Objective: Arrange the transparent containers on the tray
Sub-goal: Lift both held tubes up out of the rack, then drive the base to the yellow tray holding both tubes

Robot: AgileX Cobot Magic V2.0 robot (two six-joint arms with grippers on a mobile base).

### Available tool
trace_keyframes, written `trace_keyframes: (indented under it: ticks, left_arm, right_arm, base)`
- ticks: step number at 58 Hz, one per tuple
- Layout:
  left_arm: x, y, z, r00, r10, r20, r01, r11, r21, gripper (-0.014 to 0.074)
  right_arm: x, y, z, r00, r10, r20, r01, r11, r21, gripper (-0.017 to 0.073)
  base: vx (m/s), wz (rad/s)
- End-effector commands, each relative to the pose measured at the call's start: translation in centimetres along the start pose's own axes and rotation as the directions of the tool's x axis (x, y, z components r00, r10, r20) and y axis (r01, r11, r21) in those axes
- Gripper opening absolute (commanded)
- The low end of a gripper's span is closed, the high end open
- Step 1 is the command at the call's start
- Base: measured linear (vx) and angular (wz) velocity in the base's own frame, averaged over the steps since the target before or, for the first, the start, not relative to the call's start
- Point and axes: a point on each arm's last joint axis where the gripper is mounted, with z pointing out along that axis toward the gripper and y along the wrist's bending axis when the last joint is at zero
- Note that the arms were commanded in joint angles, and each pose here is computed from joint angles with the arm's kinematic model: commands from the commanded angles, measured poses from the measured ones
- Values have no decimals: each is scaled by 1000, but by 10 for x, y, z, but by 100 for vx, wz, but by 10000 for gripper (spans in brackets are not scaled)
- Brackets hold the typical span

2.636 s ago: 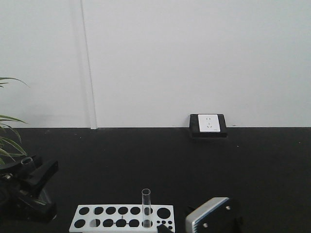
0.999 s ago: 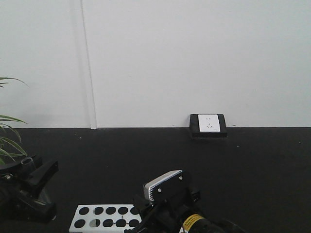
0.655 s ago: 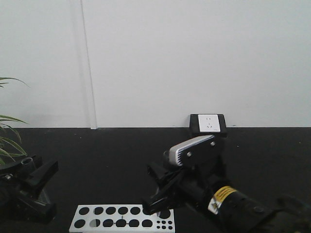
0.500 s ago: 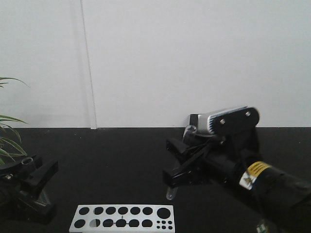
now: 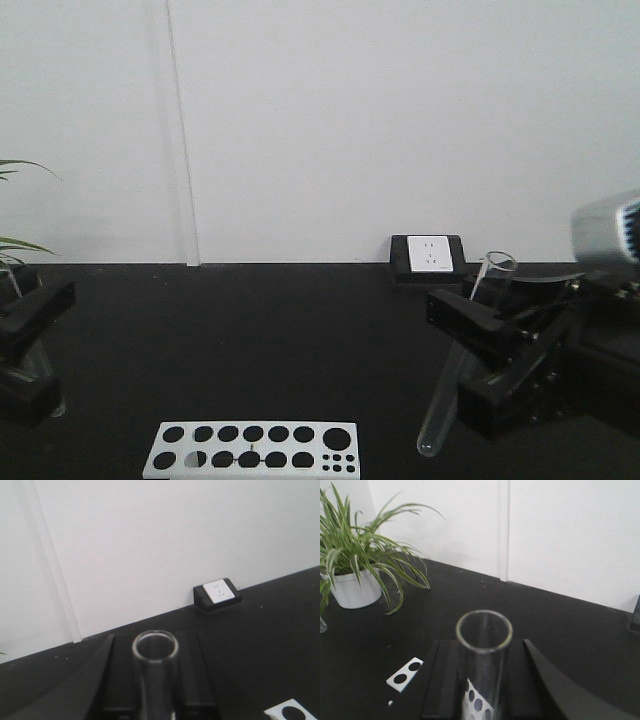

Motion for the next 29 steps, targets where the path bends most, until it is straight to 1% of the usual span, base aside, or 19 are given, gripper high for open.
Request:
trace_keyframes:
  ticks: [1,7,14,29]
  left_arm:
    - [-28,0,-23,992,-7,130,7,1000,4,100]
    - [-34,0,-44,990,-7,143,8,1000,-3,100]
    - [-33,1,-57,994,-6,113,7,1000,-12,100]
    - [-29,2,-61,998,-7,64,8,1000,-18,100]
  right_arm:
    - [-19,0,-20,989,2,150,-3,1000,6,78]
    - [-19,0,-27,990,3,139,-3,1000,2,78]
    - [-19,0,-28,991,3,136,-3,1000,2,78]
    - [-19,0,-27,991,3,134,-3,1000,2,78]
  base:
    - [0,0]
    - [0,0]
    - [0,0]
    - [0,0]
